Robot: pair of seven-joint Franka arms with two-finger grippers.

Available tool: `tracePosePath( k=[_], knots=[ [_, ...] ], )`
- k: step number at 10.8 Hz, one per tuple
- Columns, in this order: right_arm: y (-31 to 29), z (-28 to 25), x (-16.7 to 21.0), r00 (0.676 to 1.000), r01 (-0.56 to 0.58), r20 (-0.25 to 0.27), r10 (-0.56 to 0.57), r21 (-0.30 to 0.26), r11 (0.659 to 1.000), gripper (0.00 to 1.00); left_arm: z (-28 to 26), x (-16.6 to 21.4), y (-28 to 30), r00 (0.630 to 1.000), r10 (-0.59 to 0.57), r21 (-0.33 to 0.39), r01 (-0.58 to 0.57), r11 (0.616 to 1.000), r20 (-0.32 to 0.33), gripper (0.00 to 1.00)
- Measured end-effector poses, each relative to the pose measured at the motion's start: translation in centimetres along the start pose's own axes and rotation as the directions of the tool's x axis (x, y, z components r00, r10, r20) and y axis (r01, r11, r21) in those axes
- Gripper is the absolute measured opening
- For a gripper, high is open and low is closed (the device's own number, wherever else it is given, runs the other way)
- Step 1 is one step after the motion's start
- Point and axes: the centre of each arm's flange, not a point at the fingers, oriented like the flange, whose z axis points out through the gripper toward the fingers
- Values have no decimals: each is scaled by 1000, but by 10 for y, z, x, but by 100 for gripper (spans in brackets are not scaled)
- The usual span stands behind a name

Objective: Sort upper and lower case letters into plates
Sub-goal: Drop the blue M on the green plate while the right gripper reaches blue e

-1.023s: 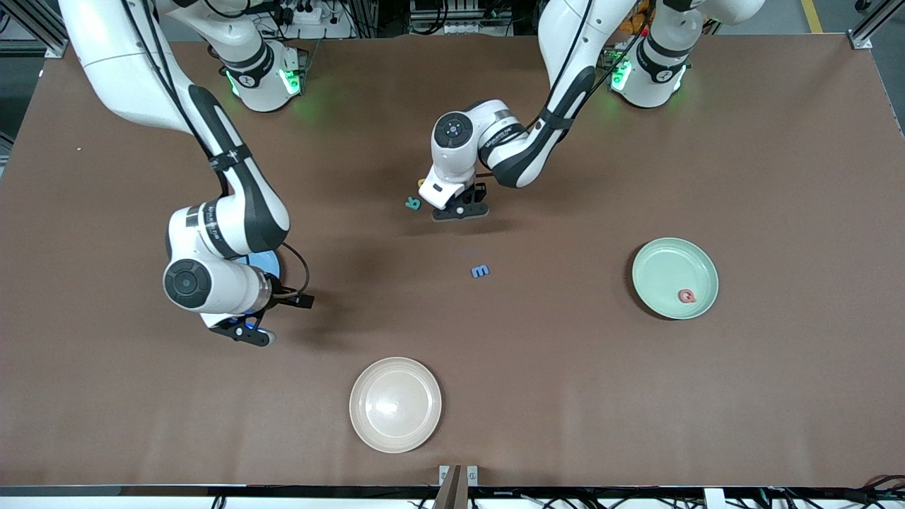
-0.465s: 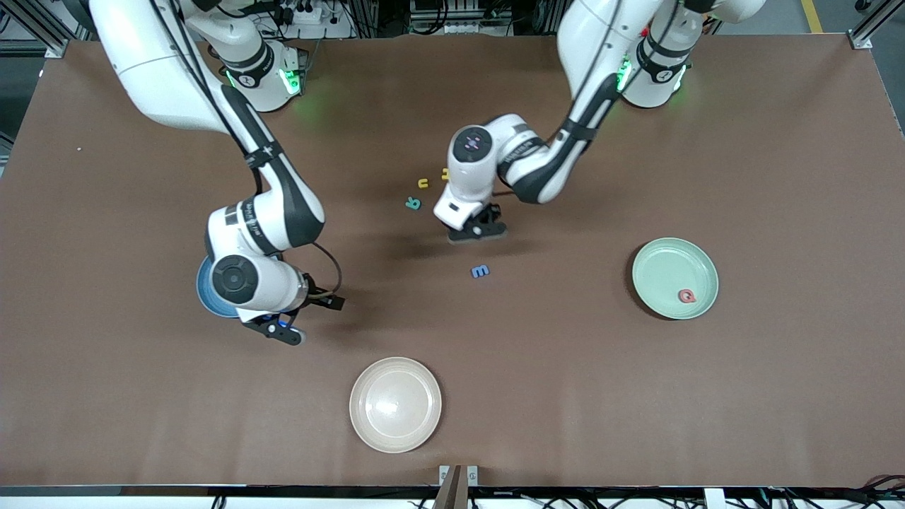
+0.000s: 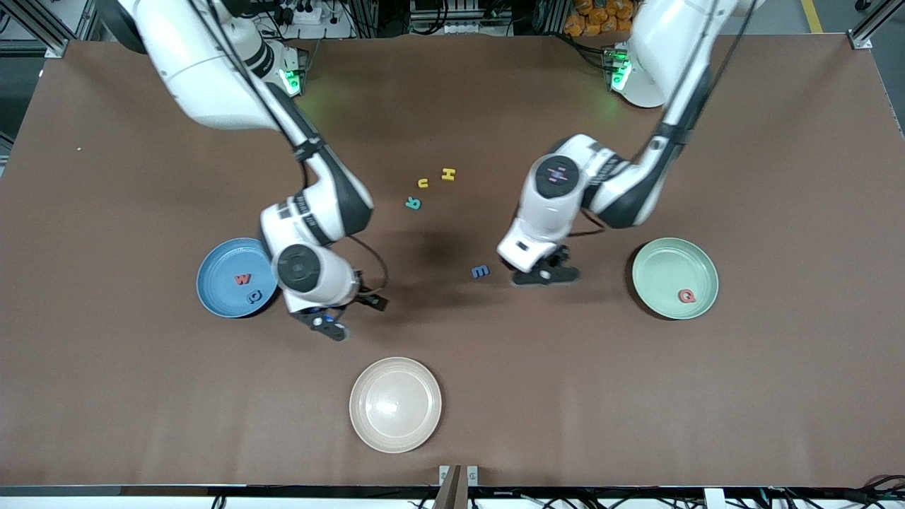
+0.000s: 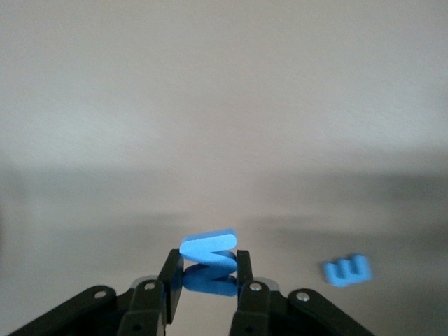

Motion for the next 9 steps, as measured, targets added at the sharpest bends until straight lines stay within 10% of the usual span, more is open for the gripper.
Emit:
tracePosePath(
  k=[4,9],
  knots=[
    [-69,-12,-64,985,-170,23,168,157,973,100,-17,48,-117,986,158,49,-161,986,52,34],
    [-118,23,-115,892,-452,83,445,154,879,100,3,56,-228,968,202,66,-214,975,151,34]
  ],
)
